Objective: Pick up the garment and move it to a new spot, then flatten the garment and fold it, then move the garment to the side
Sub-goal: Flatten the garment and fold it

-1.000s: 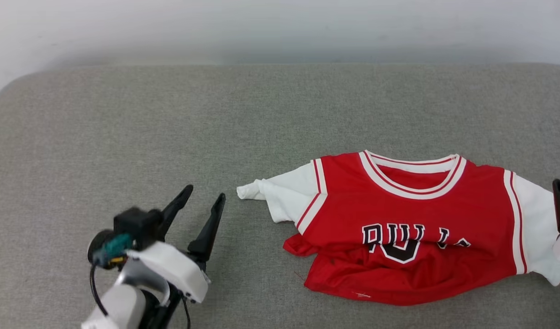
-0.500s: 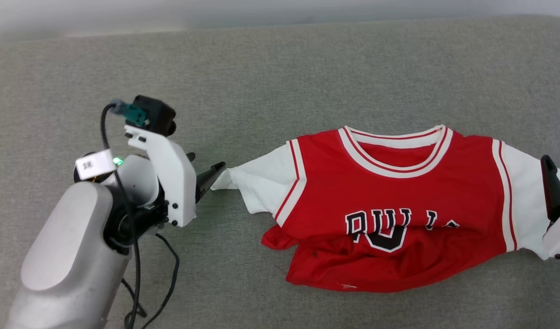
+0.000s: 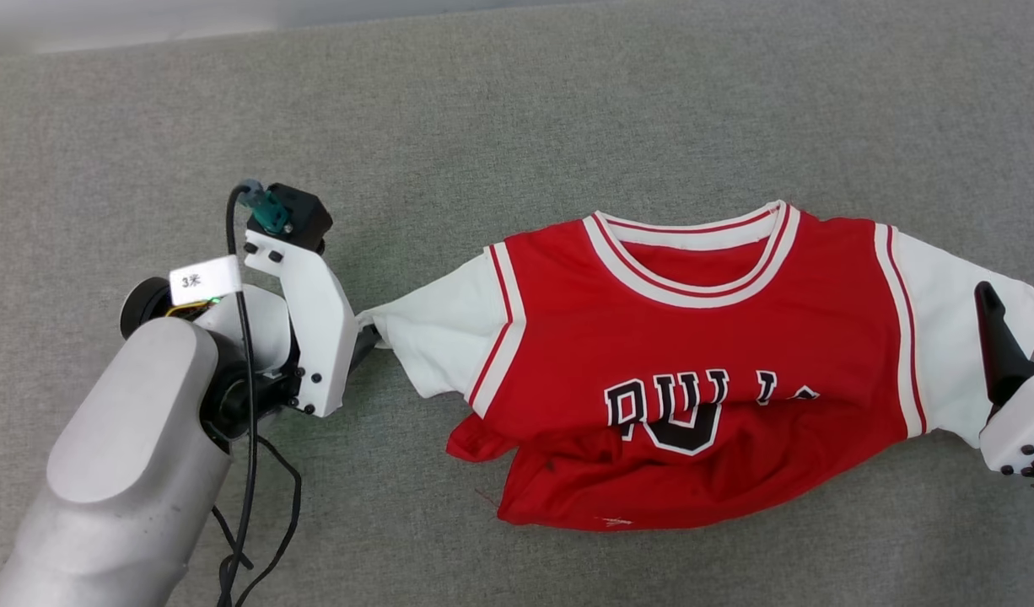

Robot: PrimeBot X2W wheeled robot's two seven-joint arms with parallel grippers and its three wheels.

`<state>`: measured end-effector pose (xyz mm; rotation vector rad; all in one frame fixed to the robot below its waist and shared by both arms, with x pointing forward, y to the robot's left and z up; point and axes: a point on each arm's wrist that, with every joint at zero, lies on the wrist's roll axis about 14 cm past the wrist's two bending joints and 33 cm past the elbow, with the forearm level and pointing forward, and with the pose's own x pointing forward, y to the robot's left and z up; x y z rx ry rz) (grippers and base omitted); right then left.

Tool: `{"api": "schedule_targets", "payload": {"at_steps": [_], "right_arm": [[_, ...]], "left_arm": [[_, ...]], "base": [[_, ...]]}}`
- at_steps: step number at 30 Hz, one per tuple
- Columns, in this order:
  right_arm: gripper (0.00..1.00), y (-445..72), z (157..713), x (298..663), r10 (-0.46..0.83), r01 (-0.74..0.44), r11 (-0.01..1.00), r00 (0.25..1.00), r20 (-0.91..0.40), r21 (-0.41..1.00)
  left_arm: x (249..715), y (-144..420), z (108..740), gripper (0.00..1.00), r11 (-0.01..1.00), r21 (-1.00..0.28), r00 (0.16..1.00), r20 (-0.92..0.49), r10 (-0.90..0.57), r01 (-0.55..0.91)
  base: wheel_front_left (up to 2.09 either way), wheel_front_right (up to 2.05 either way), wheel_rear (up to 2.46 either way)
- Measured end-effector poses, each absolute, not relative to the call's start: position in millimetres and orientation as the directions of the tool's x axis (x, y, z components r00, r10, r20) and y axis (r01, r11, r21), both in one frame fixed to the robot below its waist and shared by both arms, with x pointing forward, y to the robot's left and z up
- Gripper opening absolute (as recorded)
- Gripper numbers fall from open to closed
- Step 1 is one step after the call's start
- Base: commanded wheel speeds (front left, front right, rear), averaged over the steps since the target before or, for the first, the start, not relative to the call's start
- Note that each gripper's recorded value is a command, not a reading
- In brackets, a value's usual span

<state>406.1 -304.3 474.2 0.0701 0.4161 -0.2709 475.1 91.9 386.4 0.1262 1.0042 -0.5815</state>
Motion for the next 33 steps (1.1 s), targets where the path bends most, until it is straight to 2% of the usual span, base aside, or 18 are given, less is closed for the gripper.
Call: {"api": "schedule_targets", "payload": {"at_steps": [5, 7, 12, 19, 24, 29, 33], "right_arm": [[1.0, -305, 468, 407, -0.247, 0.276, 0.961, 0.873, -0.42, 0.009], [1.0, -303, 467, 409, -0.242, 0.27, 0.963, 0.874, -0.421, 0.008], [1.0, -301, 471, 411, -0.236, 0.26, 0.966, 0.879, -0.414, 0.001], [1.0, -305, 486, 410, -0.233, 0.246, 0.969, 0.886, -0.402, -0.019], [1.0, -299, 482, 407, -0.195, 0.203, 0.979, 0.868, -0.456, -0.031], [1.0, -294, 468, 408, -0.146, 0.132, 0.989, 0.807, -0.572, -0.067], [1.0, -299, 453, 414, -0.133, 0.09, 0.991, 0.713, -0.688, -0.098]], "left_arm": [[470, 87, 375, 0.99, 0.835, -0.187, 0.371, -0.831, -0.415, 0.517], [468, 86, 372, 0.0, 0.832, -0.188, 0.364, -0.833, -0.416, 0.522], [458, 79, 371, 0.0, 0.823, -0.223, 0.375, -0.807, -0.456, 0.522], [472, 101, 399, 0.0, 0.873, -0.238, 0.562, -0.687, -0.461, 0.424], [481, 125, 439, 0.0, 0.898, -0.235, 0.687, -0.582, -0.436, 0.371], [472, 141, 462, 0.0, 0.907, -0.217, 0.736, -0.531, -0.42, 0.361], [460, 136, 467, 0.0, 0.896, -0.222, 0.732, -0.519, -0.442, 0.383]], "base": [[0.0, 0.0, 0.0], [0.0, 0.0, 0.0], [0.0, 0.0, 0.0], [0.0, 0.0, 0.0], [0.0, 0.0, 0.0], [0.0, 0.0, 0.0], [0.0, 0.0, 0.0]]}}
